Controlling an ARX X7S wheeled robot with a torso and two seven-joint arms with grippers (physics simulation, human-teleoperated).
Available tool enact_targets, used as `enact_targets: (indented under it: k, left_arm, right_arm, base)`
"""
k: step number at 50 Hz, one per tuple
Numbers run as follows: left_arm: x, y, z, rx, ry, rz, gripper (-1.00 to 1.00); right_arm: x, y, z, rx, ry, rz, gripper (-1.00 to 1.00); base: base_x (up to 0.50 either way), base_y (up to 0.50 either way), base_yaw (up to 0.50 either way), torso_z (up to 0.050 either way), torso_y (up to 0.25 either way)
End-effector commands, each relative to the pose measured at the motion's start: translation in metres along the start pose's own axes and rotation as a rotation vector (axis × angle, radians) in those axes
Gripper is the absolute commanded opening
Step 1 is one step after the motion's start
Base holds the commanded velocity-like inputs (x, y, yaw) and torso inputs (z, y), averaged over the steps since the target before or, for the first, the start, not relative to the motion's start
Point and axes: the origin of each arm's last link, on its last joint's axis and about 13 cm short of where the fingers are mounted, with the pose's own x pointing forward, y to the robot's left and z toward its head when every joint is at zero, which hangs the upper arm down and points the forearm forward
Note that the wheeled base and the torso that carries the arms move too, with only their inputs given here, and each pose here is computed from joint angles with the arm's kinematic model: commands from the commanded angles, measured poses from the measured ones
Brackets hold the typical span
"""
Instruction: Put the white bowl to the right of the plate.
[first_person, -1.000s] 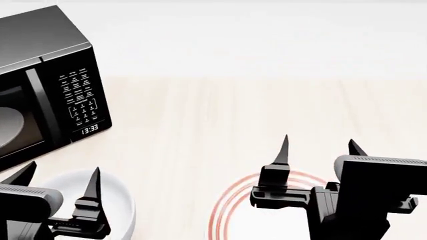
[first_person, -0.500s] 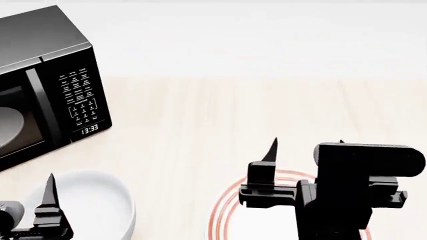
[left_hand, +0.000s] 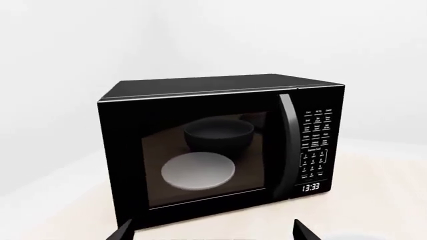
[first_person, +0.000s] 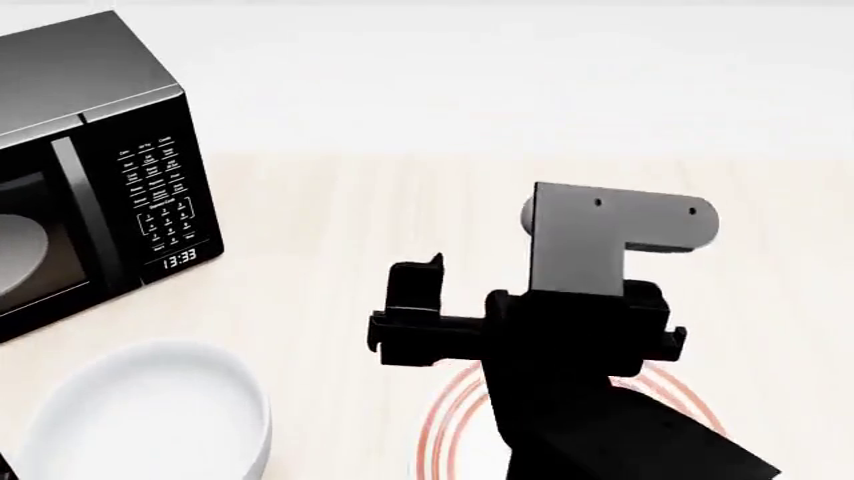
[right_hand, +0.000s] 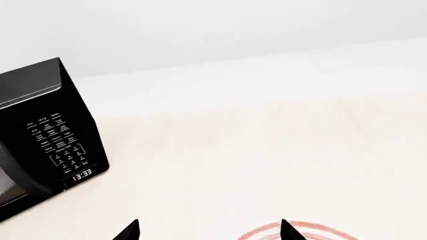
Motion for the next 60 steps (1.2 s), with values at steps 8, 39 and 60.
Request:
enact_targets:
  k: [8,39,60]
  left_arm:
    - [-0.005,0.016,-0.003,0.011,-0.015,0.082,1.0]
    - [-0.014,0.03,0.006,-0.007,-0.055,0.159,1.0]
    - [-0.017,0.031,0.007,-0.013,-0.066,0.153,1.0]
  right_arm:
    - [0.026,0.091,0.02,-0.142,0.31,0.102,1.0]
    - [0.059,0.121,0.014,0.031,0.634,0.059,1.0]
    - [0.071,0.14,0.004,0.147,0.619,-0.035,1.0]
  base:
    - [0.0,0.0,0.0,0.0,0.0]
    - [0.0,0.0,0.0,0.0,0.0]
    - [0.0,0.0,0.0,0.0,0.0]
